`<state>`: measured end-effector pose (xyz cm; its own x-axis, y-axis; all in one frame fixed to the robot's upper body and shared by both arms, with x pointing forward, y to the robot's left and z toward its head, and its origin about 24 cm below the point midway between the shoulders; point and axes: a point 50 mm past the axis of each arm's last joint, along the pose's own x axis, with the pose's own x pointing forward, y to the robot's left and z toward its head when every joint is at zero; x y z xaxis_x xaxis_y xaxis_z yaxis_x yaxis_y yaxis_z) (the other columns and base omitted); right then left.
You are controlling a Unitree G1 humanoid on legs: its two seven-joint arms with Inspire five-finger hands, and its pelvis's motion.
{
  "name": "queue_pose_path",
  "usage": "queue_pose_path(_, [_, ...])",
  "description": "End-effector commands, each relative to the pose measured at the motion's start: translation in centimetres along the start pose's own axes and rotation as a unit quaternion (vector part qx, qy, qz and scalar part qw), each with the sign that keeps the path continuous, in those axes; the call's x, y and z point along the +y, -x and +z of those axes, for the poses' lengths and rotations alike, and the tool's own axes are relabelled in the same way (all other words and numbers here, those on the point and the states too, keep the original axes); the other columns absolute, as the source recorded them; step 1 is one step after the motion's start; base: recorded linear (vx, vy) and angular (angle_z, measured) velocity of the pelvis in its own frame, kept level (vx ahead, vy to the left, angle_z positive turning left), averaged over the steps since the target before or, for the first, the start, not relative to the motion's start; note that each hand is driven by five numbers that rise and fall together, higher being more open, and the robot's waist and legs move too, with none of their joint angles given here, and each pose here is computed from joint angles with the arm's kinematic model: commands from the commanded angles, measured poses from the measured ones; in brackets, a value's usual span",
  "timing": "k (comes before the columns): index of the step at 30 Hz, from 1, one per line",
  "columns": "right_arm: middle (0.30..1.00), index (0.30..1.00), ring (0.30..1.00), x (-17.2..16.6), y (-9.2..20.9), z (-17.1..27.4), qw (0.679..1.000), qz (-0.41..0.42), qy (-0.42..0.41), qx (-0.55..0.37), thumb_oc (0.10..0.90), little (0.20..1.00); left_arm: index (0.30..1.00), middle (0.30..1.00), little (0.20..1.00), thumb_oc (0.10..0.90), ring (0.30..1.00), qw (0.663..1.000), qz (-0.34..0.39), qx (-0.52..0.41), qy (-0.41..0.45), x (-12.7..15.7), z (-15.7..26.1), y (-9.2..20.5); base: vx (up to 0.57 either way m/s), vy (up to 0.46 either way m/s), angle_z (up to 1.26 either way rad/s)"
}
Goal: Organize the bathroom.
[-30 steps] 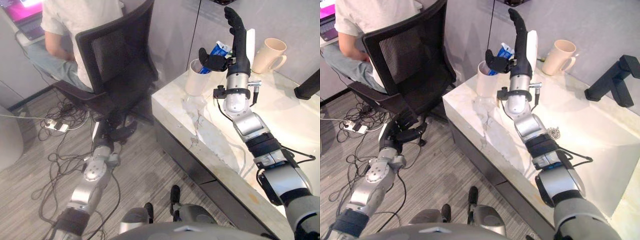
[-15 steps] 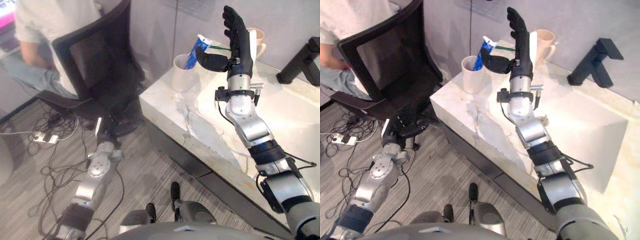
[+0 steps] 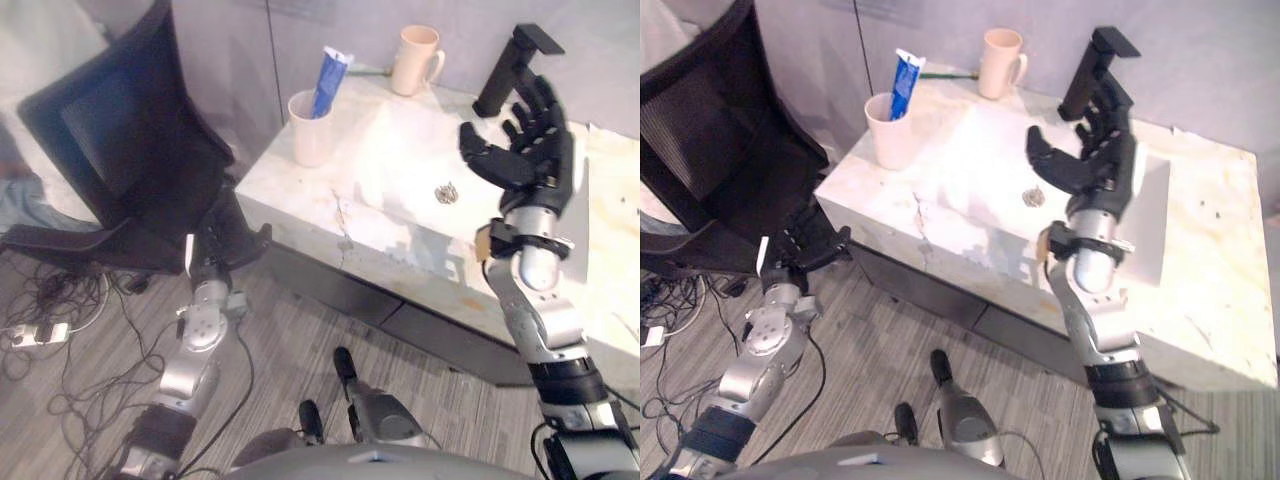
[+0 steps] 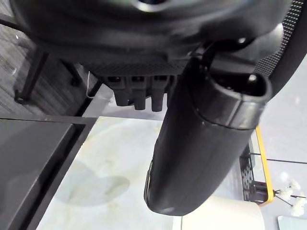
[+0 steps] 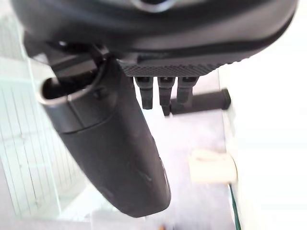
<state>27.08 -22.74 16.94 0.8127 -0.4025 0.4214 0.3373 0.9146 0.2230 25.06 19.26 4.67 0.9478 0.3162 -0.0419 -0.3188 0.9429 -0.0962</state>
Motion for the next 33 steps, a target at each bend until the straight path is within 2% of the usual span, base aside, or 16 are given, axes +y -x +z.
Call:
queue_pose_path(1, [0.900,0.900,0.900,-1.2,-1.8,8.3,0.960,-0.086,-0.043,-0.264,0.800,0.900,0.900,0.900,0.900,0.800,0.900,0.994,0.016,-0.104,0.004,1.4,3.3,-0.3,-0.28,0.060,-0.39])
queue_pose_path(8, [0.900,0.900,0.900,-7.8,-1.1,11.8,0.885,-0.238,0.093,-0.388,0.800,0.900,0.900,0.900,0.900,0.800,0.900,0.994,0.098,-0.035,-0.019,6.5,0.0,0.4,-0.13,0.003,-0.73])
queue_pose_path(10, [0.900,0.900,0.900,-11.2,-0.1,12.3,0.847,-0.317,0.152,-0.398,0.800,0.900,0.900,0.900,0.900,0.800,0.900,0.989,0.145,0.000,-0.028,8.7,-1.8,0.9,-0.14,-0.019,-0.44])
queue_pose_path(13, [0.900,0.900,0.900,-16.5,1.0,12.2,0.834,-0.403,0.161,-0.341,0.800,0.900,0.900,0.900,0.900,0.800,0.900,0.978,0.195,0.015,-0.066,11.4,-2.9,1.0,-0.15,-0.060,-0.47])
queue_pose_path(17, [0.900,0.900,0.900,-21.2,3.5,8.8,0.798,-0.497,0.262,-0.216,0.800,0.900,0.900,0.900,0.900,0.800,0.900,0.968,0.235,0.047,-0.070,13.6,-4.4,1.7,-0.20,-0.173,-0.43])
queue_pose_path(19, [0.900,0.900,0.900,-24.4,6.6,4.9,0.791,-0.543,0.265,-0.101,0.800,0.900,0.900,0.900,0.900,0.800,0.900,0.960,0.250,0.073,-0.099,14.7,-5.9,2.3,-0.18,-0.144,-0.35])
queue_pose_path(20, [0.900,0.900,0.900,-24.8,7.0,4.6,0.790,-0.545,0.265,-0.095,0.800,0.900,0.900,0.900,0.900,0.800,0.900,0.960,0.251,0.075,-0.100,14.8,-6.1,2.3,-0.17,-0.118,-0.53])
queue_pose_path(21, [0.900,0.900,0.900,-26.1,9.2,1.8,0.778,-0.549,0.304,-0.018,0.800,0.900,0.900,0.900,0.900,0.800,0.900,0.955,0.259,0.097,-0.108,15.2,-6.9,2.8,-0.18,-0.141,-0.68])
queue_pose_path(22, [0.900,0.900,0.900,-26.5,10.7,-0.1,0.766,-0.543,0.341,0.043,0.800,0.900,0.900,0.900,0.900,0.800,0.900,0.948,0.269,0.122,-0.115,15.5,-7.8,3.2,-0.27,-0.235,-1.00])
queue_pose_path(23, [0.900,0.900,0.900,-26.6,12.8,-3.4,0.772,-0.525,0.327,0.145,0.800,0.900,0.900,0.900,0.900,0.800,0.900,0.940,0.284,0.155,-0.110,16.1,-9.1,4.2,-0.20,-0.187,-0.99])
queue_pose_path(24, [0.900,0.900,0.900,-26.5,13.3,-4.1,0.774,-0.522,0.322,0.160,0.800,0.900,0.900,0.900,0.900,0.800,0.900,0.938,0.287,0.162,-0.109,16.2,-9.5,4.5,-0.23,-0.271,-0.98])
queue_pose_path(25, [0.900,0.900,0.900,-26.3,14.7,-6.2,0.775,-0.499,0.308,0.235,0.800,0.900,0.900,0.900,0.900,0.800,0.900,0.928,0.300,0.195,-0.106,16.6,-10.5,5.3,-0.24,-0.309,-0.55])
queue_pose_path(28, [0.900,0.900,0.900,-23.4,19.5,-12.9,0.787,-0.357,0.277,0.421,0.800,0.900,0.900,0.900,0.900,0.800,0.900,0.904,0.326,0.263,-0.089,17.1,-13.4,7.9,-0.31,-0.441,-0.81])
queue_pose_path(31, [0.900,0.900,0.900,-20.7,20.9,-16.1,0.780,-0.201,0.277,0.524,0.800,0.900,0.900,0.900,0.900,0.800,0.900,0.898,0.308,0.301,-0.094,16.2,-14.9,8.7,-0.27,-0.334,-0.44])
queue_pose_path(32, [0.900,0.900,0.900,-20.4,21.0,-16.3,0.780,-0.182,0.274,0.533,0.800,0.900,0.900,0.900,0.900,0.800,0.900,0.897,0.306,0.304,-0.093,16.1,-15.0,8.8,-0.24,-0.202,0.04])
queue_pose_path(33, [0.900,0.900,0.900,-18.9,21.0,-17.3,0.778,-0.115,0.270,0.556,0.800,0.900,0.900,0.900,0.900,0.800,0.900,0.896,0.296,0.318,-0.091,15.6,-15.4,8.9,-0.21,-0.148,0.11])
